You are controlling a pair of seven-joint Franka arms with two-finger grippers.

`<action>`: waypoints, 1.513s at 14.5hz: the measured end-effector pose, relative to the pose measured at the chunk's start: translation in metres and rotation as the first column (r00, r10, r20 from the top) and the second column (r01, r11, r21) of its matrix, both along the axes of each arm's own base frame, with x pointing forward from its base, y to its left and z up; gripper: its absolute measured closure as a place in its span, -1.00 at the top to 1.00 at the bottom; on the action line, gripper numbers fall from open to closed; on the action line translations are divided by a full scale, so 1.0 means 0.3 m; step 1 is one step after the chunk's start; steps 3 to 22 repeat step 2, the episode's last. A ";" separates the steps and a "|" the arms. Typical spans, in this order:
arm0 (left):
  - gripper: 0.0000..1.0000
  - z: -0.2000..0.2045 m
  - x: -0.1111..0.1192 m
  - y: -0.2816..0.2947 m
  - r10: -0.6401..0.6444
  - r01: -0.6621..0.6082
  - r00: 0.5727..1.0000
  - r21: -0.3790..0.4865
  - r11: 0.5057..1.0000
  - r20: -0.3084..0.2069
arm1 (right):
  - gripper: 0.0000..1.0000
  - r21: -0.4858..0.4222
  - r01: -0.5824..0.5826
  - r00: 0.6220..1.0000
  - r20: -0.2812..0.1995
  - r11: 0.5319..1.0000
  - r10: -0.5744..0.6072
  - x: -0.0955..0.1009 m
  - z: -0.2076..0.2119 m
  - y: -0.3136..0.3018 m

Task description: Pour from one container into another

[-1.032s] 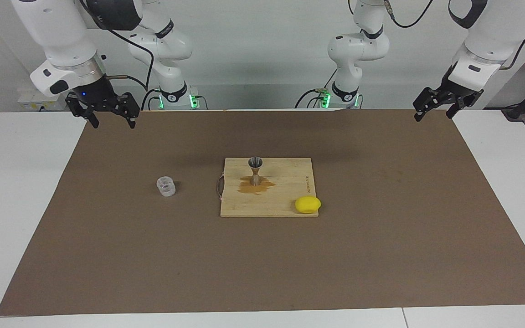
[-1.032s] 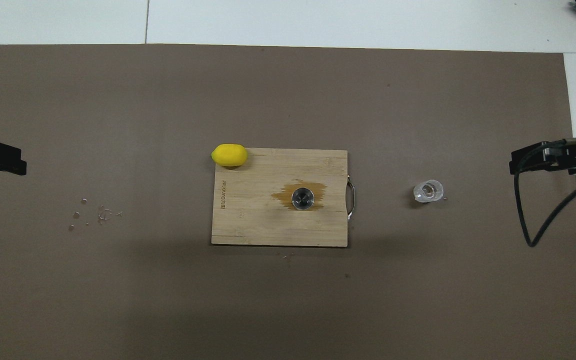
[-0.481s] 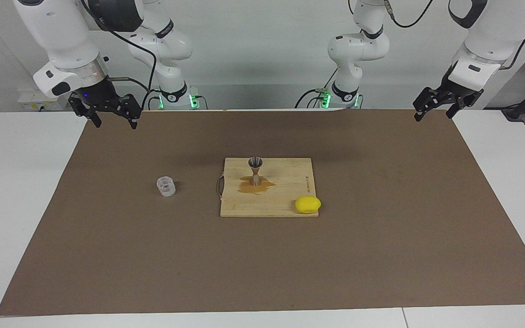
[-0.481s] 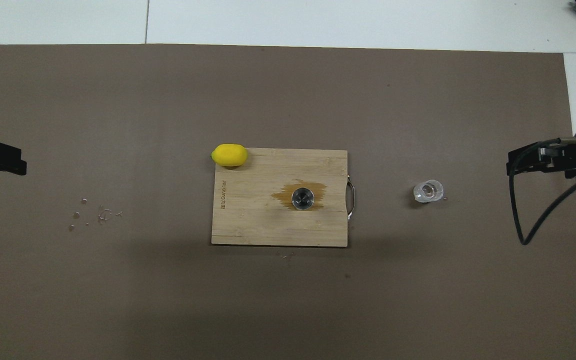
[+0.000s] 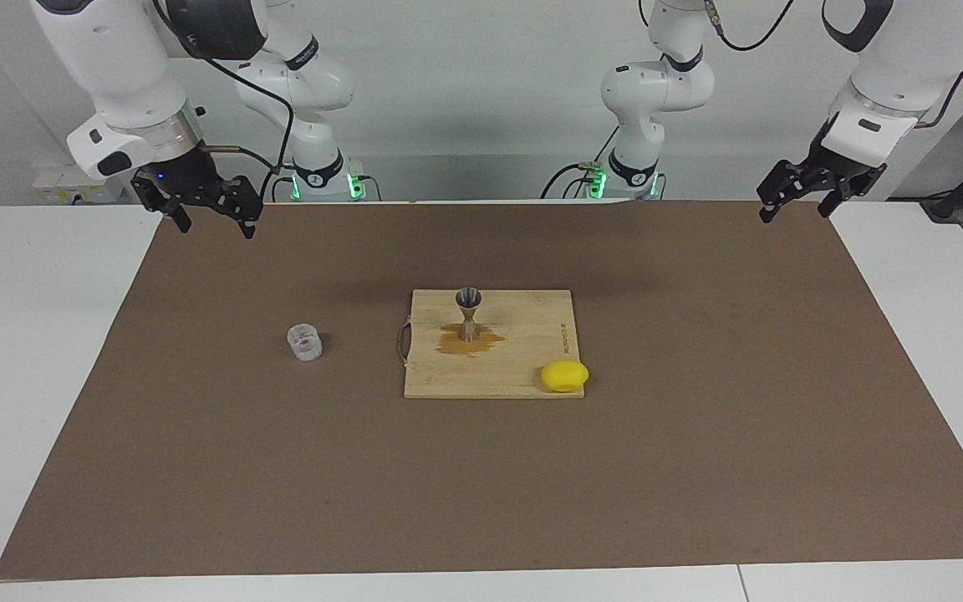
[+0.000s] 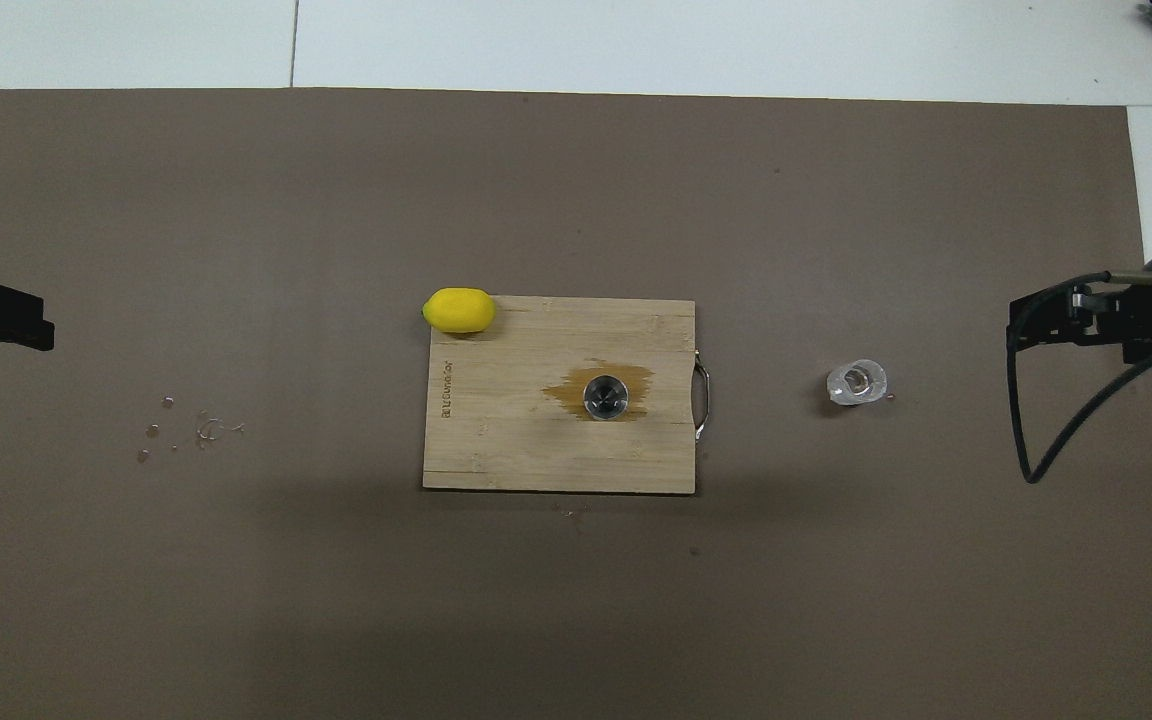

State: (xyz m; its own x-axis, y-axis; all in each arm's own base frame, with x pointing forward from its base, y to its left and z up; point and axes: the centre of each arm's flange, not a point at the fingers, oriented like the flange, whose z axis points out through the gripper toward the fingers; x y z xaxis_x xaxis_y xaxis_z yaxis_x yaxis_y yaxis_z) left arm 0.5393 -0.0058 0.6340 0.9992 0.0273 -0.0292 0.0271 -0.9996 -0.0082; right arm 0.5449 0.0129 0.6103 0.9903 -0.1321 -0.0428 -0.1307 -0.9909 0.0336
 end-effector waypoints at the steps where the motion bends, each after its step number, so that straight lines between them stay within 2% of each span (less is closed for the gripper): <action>1: 1.00 0.000 0.000 0.000 0.000 0.000 1.000 0.000 1.000 0.000 | 1.00 0.000 0.000 1.000 0.000 1.000 0.000 -0.001 0.000 0.000; 22: 1.00 -0.001 -0.001 0.001 0.001 -0.001 1.000 0.000 1.000 -0.002 | 1.00 0.000 0.000 1.000 0.000 1.000 0.000 -0.001 0.000 0.000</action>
